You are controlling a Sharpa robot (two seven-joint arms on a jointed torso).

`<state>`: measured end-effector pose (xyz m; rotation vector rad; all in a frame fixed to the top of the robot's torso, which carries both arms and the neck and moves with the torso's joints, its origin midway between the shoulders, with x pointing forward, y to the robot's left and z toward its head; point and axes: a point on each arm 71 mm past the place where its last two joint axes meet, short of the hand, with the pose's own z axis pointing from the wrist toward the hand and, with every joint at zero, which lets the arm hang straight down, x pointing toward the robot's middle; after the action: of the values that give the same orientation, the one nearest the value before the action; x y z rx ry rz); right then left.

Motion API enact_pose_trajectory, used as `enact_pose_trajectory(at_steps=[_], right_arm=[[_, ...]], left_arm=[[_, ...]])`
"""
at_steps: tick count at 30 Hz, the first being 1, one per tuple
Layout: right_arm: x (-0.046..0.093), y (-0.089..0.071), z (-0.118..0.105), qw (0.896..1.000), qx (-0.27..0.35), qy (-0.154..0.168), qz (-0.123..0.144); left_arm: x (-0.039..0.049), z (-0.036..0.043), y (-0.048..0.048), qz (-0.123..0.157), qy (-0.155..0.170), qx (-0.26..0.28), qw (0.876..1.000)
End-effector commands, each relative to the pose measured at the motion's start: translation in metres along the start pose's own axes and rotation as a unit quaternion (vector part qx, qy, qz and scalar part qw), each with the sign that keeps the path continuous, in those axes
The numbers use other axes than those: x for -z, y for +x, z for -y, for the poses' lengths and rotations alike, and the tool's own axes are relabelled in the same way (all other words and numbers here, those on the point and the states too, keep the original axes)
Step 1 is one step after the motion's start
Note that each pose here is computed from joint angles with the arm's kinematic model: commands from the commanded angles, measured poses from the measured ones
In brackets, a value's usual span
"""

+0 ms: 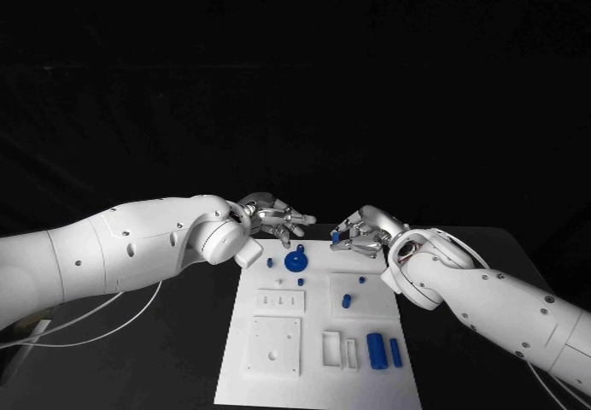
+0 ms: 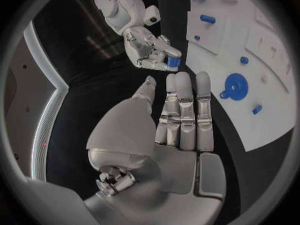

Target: Assemble the parts on the task board

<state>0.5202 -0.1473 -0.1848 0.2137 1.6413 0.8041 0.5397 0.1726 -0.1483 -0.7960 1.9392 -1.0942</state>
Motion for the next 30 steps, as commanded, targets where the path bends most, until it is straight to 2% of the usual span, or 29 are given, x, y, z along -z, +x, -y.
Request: enact_pose_trajectory(at_steps=[1,12,30], right_arm=[[0.001,0.006,-0.007,0.999,0.030,0.029,-0.003],[0.003,0.018,-0.031,0.999,0.044,0.029,-0.004],[0.003,0.024,-0.040,0.998,0.052,0.027,-0.008]], left_arm=[[-0.0033,0.0001,0.0050,0.004,-0.033,-0.028,0.999],[-0.0110,0.0031,0.0222,-0.006,-0.073,-0.077,0.994],[-0.0124,0.0014,0.0288,-0.018,-0.105,-0.126,0.986]])
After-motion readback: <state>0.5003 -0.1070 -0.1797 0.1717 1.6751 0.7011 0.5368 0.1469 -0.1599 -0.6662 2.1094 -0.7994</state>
